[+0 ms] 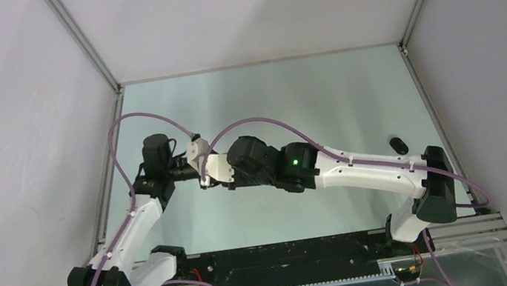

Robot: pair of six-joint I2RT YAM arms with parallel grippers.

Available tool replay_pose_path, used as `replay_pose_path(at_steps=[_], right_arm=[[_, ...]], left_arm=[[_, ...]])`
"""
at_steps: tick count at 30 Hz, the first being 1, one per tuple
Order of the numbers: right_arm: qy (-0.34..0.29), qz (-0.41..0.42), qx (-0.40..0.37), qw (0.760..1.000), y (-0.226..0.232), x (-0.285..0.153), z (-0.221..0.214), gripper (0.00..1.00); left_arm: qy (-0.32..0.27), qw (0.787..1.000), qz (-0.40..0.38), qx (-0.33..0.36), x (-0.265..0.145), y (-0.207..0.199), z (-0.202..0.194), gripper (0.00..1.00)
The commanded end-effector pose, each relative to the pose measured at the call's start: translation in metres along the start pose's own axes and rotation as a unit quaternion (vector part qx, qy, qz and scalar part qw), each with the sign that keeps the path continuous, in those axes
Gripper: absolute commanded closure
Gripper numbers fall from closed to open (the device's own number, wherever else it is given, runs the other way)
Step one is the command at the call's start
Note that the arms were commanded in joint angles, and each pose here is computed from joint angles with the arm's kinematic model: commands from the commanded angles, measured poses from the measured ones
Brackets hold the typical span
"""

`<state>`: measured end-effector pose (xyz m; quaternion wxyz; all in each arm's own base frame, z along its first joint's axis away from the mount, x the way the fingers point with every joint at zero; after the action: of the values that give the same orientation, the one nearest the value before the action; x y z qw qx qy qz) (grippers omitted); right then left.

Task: Insert the wireless bluetooth earbuds into the charging case
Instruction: Place the earbud in the charging case.

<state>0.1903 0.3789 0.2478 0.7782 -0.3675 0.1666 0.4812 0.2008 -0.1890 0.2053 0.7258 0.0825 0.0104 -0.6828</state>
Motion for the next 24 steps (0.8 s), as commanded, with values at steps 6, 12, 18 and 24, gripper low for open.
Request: replay_pose_path(at_steps=[6,12,18,24], right_arm=[[-0.074,0.060,0.056,0.994,-0.030,-0.063,0.038,0.55],[-0.112,-0.026,0.109,0.987,-0.087,-0.080,0.038,0.59],[-0.066,-0.150,0.084,0.983,-0.097,-0.031,0.010,0.59],[-0.061,-0.129,0.065,0.988,-0.070,-0.004,0.014,0.59]], left_arm=[[-0.020,0.999,-0.015,0.038,0.000,-0.004,0.014,1.00],[-0.022,0.999,-0.019,0.044,0.001,-0.004,0.015,1.00],[-0.022,0.999,-0.021,0.042,0.001,-0.004,0.016,1.00],[-0.024,0.998,-0.021,0.047,0.000,-0.006,0.018,1.00]])
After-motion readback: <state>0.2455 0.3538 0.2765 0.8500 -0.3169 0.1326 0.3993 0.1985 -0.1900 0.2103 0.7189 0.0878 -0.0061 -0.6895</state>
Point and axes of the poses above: each gripper's point midway between its finger pads, its own x axis out along the fingers, its own y axis along the line the jaws close on, z = x × y, the point moved 2 cm from there along -x, back along the fingers, and after that the axes turned 8 degrees about x, right-handed, at the moved point
